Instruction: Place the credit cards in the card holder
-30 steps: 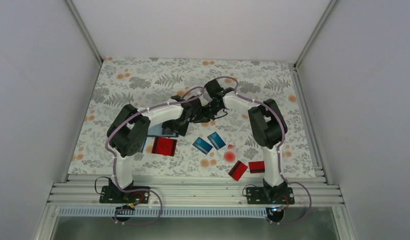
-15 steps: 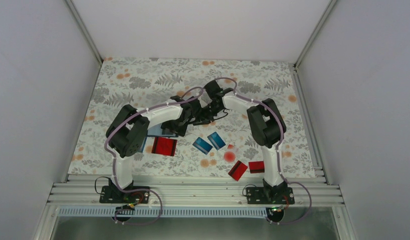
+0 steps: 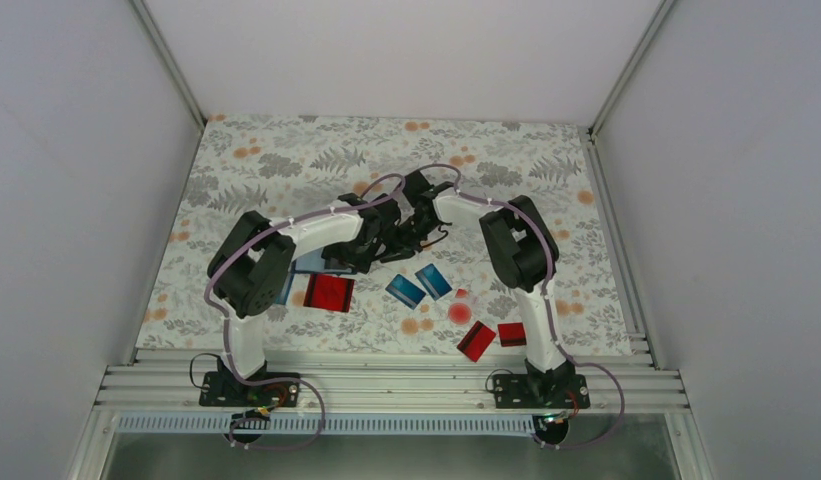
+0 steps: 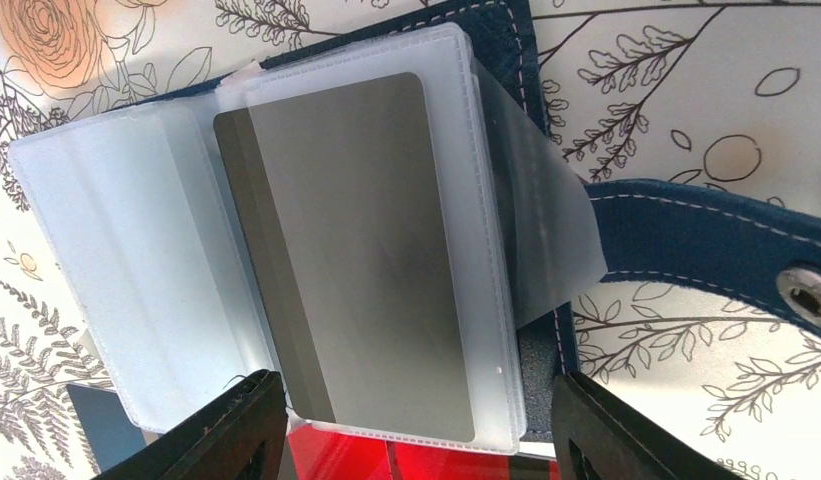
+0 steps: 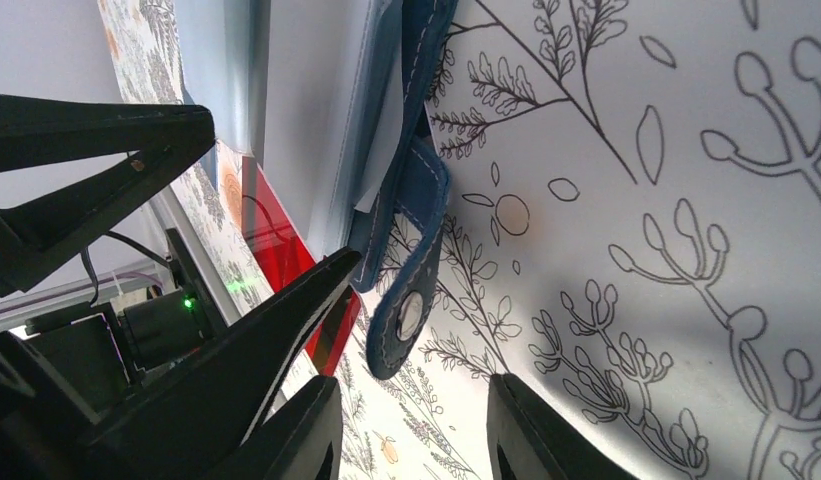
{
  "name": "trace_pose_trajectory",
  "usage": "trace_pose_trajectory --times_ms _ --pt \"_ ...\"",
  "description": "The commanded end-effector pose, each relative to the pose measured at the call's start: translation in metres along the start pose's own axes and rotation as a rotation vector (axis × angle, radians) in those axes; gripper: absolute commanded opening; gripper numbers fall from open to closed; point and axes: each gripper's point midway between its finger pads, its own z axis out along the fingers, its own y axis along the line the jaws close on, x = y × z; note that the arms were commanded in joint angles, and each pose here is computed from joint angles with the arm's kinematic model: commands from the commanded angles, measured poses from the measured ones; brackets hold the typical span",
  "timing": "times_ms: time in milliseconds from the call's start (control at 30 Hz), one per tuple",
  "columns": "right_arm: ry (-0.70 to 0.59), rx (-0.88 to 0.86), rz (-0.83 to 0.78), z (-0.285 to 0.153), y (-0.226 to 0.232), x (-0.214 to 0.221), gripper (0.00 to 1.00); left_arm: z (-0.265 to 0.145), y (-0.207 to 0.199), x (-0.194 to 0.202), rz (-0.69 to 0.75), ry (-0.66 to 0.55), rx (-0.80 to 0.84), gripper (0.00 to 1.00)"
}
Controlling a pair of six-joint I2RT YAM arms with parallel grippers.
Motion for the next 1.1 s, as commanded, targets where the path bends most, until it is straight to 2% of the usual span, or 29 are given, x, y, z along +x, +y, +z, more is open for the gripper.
trace_pose_trajectory --times_ms 0,100,433,1067 --pt "-0.017 -0.015 -0.026 0.002 0.007 -0.010 0.37 -0.005 0.003 -0.003 -0.015 -0.030 0.005 0.66" --pt "-0.025 -0.017 -0.017 0.004 0.005 -0.013 0.32 -0.004 0.003 -0.004 -0.010 -0.031 0.004 0.66" --pt "-0.027 -0.005 -0.005 0.006 0.001 -0.016 0.05 0.000 0.012 -0.004 -0.010 -0.030 -0.038 0.66" --pt "-0.034 0.044 0.002 0.002 -0.005 -0.015 0.05 -0.010 0.037 -0.011 -0.057 -0.061 -0.103 0.63"
